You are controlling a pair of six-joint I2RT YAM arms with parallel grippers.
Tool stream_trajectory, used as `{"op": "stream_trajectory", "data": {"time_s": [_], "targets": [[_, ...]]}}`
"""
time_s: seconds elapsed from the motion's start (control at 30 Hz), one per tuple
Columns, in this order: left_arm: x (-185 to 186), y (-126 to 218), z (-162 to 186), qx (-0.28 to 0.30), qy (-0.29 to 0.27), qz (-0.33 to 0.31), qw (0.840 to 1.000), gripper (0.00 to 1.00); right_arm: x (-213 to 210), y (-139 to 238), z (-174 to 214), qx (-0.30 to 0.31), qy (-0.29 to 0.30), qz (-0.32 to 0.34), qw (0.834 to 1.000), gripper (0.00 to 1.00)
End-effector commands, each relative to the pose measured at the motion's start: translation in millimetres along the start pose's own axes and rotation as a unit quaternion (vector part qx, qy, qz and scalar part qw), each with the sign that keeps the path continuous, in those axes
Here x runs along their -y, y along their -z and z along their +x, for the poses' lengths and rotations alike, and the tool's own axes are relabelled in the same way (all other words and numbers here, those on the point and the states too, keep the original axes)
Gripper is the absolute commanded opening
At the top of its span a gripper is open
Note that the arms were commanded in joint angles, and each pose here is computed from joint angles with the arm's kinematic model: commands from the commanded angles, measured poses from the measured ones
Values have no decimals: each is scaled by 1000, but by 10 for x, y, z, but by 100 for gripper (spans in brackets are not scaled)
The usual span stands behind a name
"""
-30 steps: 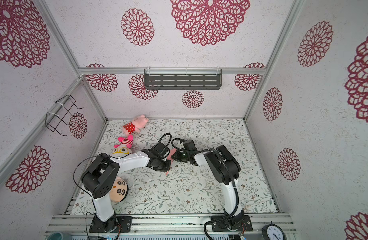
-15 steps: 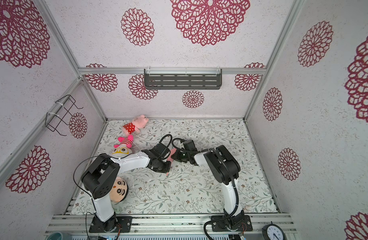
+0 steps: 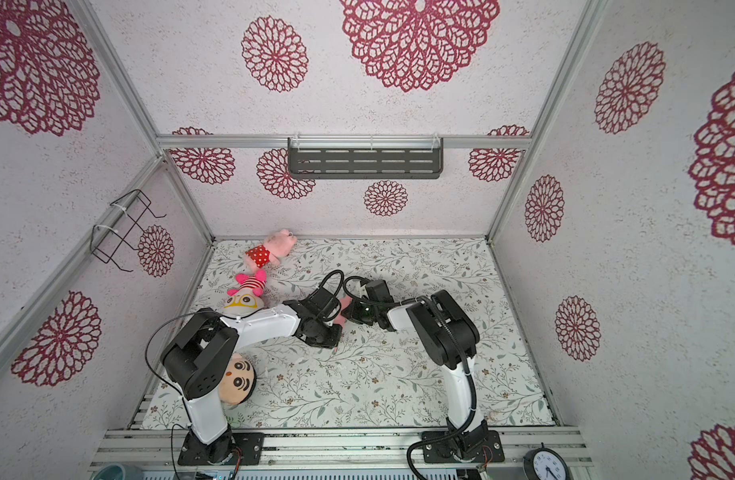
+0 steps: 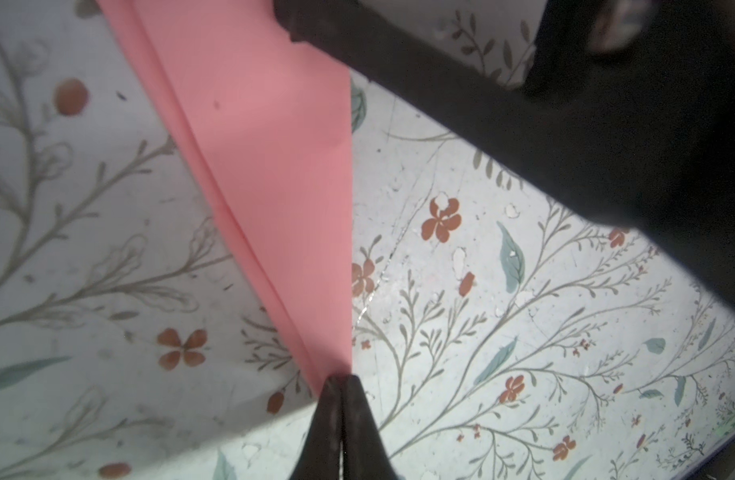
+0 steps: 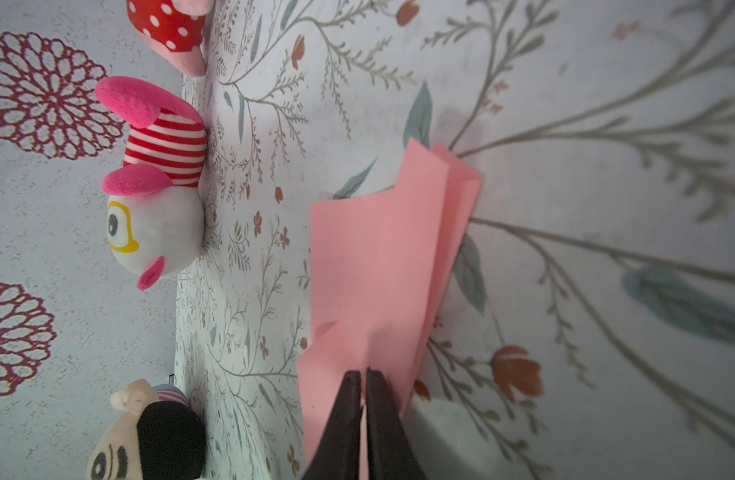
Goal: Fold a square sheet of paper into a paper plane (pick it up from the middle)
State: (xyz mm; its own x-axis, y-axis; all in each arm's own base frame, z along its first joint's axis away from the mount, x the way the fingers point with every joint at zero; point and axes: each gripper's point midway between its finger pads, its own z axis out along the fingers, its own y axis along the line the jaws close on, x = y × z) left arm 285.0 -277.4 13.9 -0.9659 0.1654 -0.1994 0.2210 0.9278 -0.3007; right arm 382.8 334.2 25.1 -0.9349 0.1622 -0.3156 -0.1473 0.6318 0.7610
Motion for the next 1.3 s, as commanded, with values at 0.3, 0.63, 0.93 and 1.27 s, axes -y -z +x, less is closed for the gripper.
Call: {"op": "stream_trajectory", "data": {"time_s": [0.3, 0.63, 0.93, 1.27], "targets": [[-27, 3, 241, -25, -10, -26, 999, 5, 703, -46, 326, -24, -55, 114, 992, 11], [49, 306, 120, 18, -4, 7, 1000, 4, 666, 16, 317, -10, -62, 108, 992, 11], [97, 396, -418, 85, 19, 66, 994, 7, 628, 3, 295, -4, -70, 97, 993, 11], [44, 52, -594, 71, 10, 44, 996, 3, 598, -25, 289, -5, -83, 87, 993, 11]]}}
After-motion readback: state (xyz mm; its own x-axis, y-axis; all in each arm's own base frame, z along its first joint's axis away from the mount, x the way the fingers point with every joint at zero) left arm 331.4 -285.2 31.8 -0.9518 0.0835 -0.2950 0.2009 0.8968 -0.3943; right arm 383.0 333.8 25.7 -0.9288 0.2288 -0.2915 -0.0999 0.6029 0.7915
